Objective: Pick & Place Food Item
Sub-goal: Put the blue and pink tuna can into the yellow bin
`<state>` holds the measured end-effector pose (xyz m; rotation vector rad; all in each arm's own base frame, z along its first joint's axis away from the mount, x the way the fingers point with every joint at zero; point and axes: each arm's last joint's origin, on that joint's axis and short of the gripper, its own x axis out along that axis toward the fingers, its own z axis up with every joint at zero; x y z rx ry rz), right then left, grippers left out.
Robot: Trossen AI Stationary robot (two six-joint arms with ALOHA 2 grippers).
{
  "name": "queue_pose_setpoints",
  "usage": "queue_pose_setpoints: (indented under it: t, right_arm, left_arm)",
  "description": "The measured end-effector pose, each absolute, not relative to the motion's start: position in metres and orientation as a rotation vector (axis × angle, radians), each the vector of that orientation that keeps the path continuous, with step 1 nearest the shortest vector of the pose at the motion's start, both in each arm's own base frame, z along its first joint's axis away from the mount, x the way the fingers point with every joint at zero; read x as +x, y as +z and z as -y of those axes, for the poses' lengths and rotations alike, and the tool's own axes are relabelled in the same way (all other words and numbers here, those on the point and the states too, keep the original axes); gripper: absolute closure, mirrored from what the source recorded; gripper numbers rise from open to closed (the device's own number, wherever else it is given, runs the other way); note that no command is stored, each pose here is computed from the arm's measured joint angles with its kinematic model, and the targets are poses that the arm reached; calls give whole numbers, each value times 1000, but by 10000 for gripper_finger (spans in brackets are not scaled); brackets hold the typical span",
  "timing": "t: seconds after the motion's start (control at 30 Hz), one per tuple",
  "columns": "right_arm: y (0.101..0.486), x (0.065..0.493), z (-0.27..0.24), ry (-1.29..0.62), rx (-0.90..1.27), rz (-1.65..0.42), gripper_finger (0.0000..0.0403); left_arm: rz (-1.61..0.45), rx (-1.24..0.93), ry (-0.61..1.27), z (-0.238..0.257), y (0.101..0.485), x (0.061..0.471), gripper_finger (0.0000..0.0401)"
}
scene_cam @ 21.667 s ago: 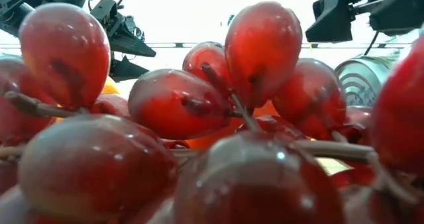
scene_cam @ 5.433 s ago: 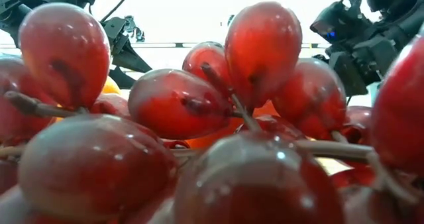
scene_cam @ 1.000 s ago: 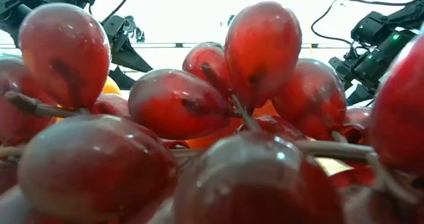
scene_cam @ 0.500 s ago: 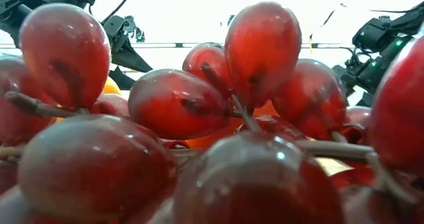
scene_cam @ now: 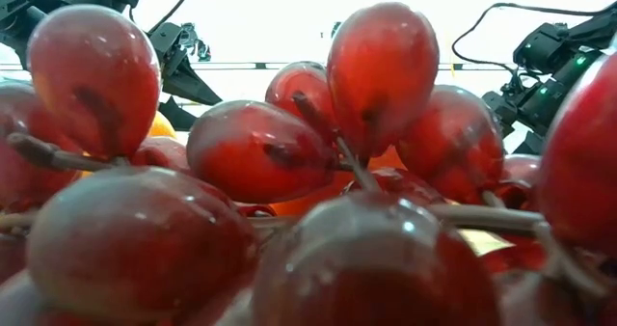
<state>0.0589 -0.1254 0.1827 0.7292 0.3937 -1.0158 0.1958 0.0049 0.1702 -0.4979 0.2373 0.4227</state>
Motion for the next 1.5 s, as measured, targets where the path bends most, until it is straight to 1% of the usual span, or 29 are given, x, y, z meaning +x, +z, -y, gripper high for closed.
queue_pose_setpoints:
  t: [0.17, 0.33, 0.5, 0.67, 0.87, 0.97, 1.1, 1.23, 1.37, 1.5]
  right_arm:
    - [185, 58, 124, -1012, 700, -388, 115]
    - [191, 59, 122, -1007, 679, -336, 130]
    - [197, 64, 119, -1043, 588, -305, 141]
    - [196, 69, 117, -1093, 467, -380, 147]
    - [192, 73, 118, -1130, 422, -447, 151]
    - [193, 75, 117, -1141, 451, -418, 173]
    - [194, 77, 116, -1144, 524, -358, 224]
    - [194, 78, 116, -1119, 553, -338, 225]
    - [196, 79, 116, -1068, 636, -287, 225]
    - [190, 77, 118, -1133, 637, -296, 225]
  left_arm:
    - [-238, -497, 423, -5, 170, 196, 100]
    - [-237, -497, 423, -5, 170, 196, 100]
    - [-238, -494, 422, -5, 170, 196, 100]
    - [-238, -494, 422, -5, 170, 196, 100]
    - [-239, -492, 422, -5, 170, 196, 100]
    - [-239, -492, 422, -5, 170, 196, 100]
    - [-239, -492, 422, -5, 170, 196, 100]
    - [-239, -492, 422, -5, 170, 196, 100]
    - [-239, -492, 422, -5, 170, 196, 100]
    - [-239, -493, 422, -5, 170, 196, 100]
